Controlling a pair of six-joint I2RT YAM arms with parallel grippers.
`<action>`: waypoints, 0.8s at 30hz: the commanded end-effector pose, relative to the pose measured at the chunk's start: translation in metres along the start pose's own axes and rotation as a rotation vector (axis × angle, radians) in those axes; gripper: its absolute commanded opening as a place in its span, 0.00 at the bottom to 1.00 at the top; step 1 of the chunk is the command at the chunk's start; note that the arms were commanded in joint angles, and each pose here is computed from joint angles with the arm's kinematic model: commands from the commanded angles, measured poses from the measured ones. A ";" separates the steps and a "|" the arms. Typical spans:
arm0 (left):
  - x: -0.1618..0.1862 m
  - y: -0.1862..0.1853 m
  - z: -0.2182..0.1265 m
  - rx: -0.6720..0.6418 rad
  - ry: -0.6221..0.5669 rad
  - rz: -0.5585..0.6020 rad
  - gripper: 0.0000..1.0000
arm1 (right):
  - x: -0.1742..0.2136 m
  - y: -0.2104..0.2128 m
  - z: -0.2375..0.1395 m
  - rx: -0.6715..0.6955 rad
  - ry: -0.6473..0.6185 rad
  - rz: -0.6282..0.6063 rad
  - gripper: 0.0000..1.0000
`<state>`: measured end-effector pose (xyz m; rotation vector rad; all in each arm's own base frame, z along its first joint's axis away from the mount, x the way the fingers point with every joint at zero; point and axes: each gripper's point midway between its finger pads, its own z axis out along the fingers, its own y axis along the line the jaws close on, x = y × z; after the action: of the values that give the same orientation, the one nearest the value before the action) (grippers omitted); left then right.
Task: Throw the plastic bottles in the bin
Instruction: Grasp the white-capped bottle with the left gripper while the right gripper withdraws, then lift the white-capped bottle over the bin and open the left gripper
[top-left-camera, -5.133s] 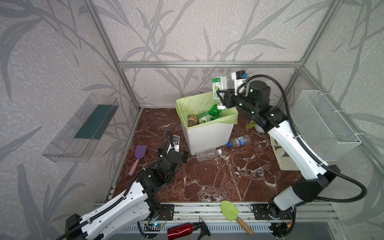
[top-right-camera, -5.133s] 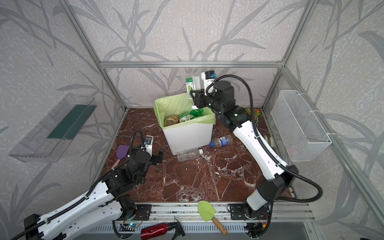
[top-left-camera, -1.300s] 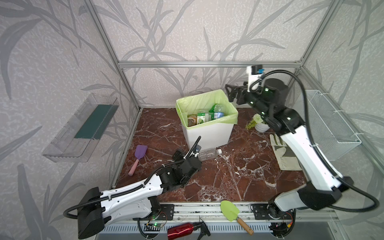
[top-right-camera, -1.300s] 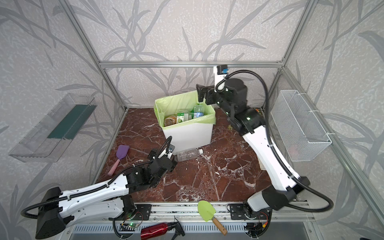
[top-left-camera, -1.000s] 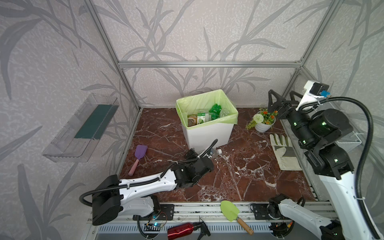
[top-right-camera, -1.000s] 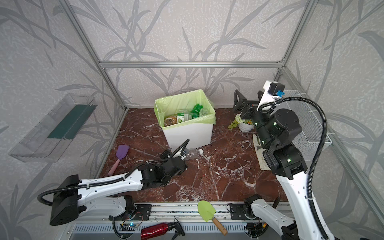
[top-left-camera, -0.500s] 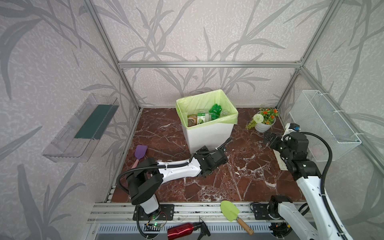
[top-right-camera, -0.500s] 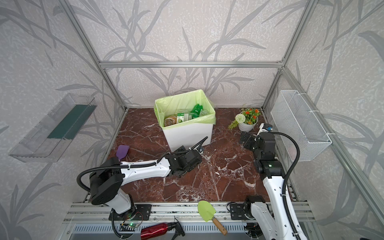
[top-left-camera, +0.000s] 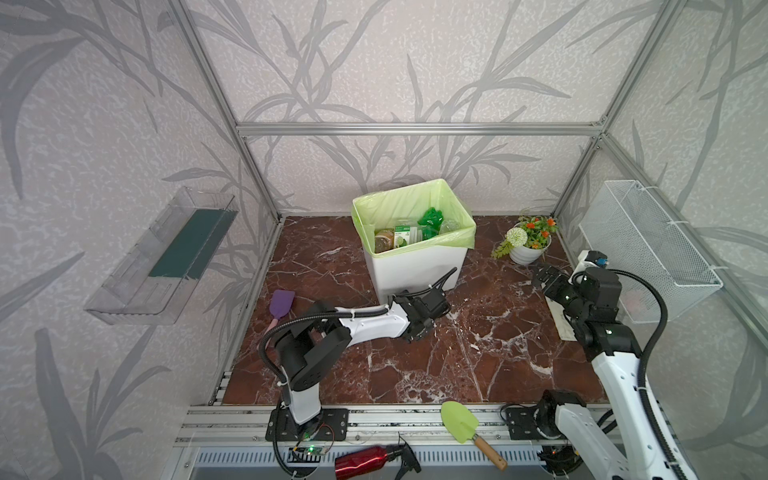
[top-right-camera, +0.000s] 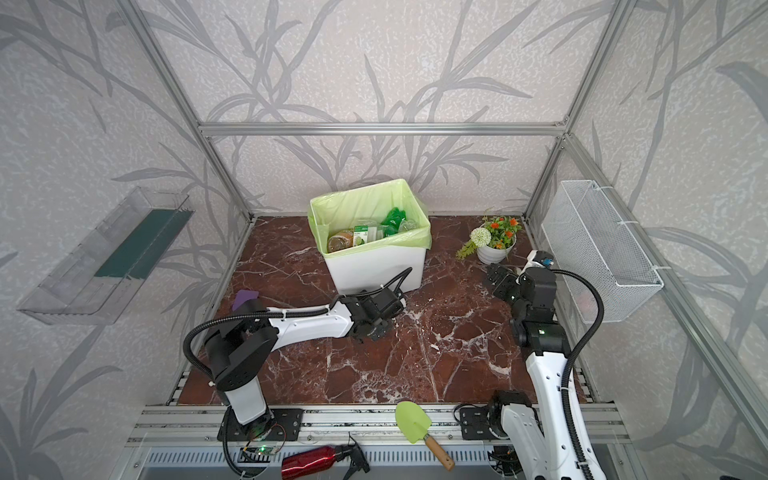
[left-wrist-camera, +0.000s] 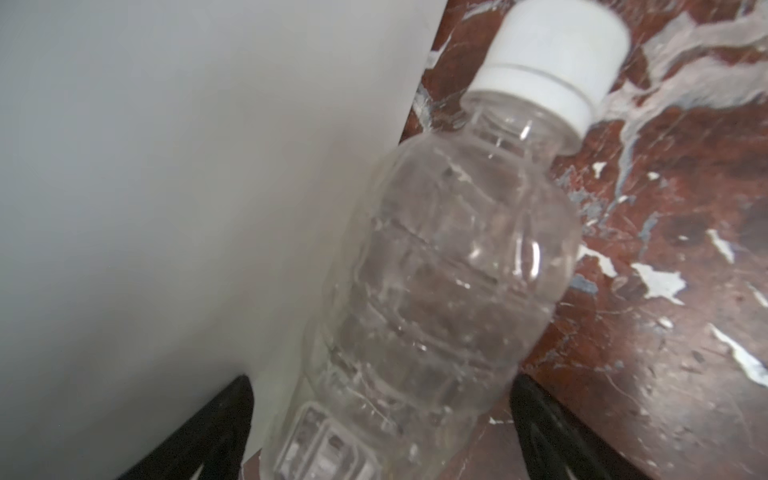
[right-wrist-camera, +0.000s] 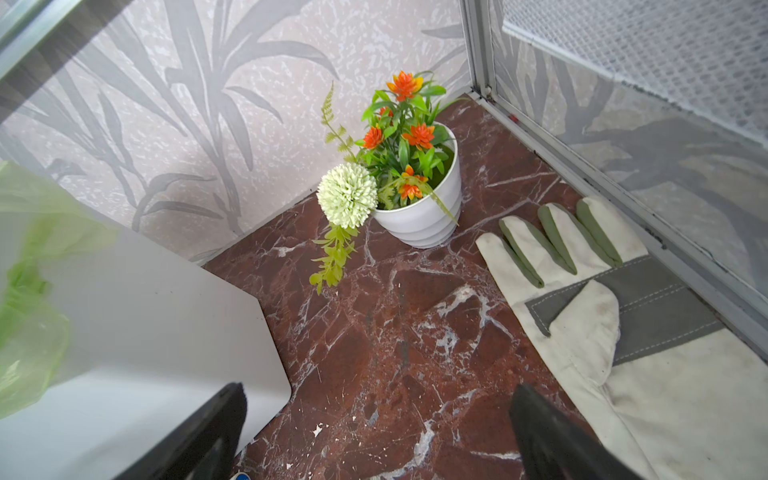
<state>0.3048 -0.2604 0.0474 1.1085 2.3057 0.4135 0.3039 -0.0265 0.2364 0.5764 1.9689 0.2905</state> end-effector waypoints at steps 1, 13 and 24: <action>0.002 0.003 0.008 0.014 0.023 0.012 0.98 | -0.003 0.000 0.001 -0.016 -0.010 0.024 0.99; -0.001 0.001 0.023 0.101 0.040 0.009 0.76 | -0.002 -0.009 0.005 -0.003 0.002 0.055 1.00; -0.007 -0.012 -0.005 0.189 -0.035 -0.011 0.56 | -0.009 -0.021 0.002 0.011 -0.015 0.094 1.00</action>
<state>0.3090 -0.2673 0.0327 1.1777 2.3778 0.2484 0.3028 -0.0500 0.2282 0.6822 1.9564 0.3103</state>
